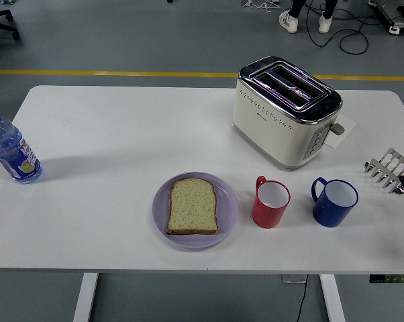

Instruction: Pick up the cup,pour liquid into bread,place the cup on the desk

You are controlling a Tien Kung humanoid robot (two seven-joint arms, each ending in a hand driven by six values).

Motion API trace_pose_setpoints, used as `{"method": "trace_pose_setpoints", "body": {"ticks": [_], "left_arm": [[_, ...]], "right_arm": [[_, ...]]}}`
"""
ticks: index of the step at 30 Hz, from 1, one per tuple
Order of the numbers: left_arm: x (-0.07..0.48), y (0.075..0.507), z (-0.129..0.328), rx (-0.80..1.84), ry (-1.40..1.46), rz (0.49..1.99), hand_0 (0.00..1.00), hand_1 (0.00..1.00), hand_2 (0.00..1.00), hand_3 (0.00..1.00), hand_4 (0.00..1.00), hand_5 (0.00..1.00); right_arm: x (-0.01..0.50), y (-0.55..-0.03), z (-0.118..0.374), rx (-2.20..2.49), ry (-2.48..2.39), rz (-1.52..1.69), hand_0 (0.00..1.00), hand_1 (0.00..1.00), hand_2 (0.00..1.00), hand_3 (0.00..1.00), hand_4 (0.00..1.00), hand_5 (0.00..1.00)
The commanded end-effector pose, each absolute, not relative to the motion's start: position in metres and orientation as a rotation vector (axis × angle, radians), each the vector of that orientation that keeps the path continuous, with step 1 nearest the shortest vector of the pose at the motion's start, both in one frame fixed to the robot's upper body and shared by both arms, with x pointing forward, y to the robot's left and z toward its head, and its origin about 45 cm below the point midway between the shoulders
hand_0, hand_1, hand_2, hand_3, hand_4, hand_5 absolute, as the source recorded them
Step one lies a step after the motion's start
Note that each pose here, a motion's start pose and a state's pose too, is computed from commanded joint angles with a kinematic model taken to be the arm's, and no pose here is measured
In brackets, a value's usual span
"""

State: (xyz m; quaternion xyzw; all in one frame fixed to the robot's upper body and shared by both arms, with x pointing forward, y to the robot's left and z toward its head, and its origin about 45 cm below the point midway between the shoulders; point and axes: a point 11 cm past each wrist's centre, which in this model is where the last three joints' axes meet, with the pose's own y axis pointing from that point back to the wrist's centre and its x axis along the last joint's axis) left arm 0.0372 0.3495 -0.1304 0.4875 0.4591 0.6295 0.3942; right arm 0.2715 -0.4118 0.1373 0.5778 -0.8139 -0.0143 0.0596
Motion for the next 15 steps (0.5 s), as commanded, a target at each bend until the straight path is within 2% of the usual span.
{"method": "trace_pose_setpoints", "body": {"ticks": [15], "left_arm": [[0.035, 0.350, -0.131, 1.244, 1.164, 1.592, 0.633, 0.643, 0.653, 0.506, 0.242, 0.854]], "right_arm": [[0.259, -0.370, 0.109, 1.835, -2.329, -0.065, 0.972, 0.890, 0.982, 0.998, 0.998, 0.180]]}}
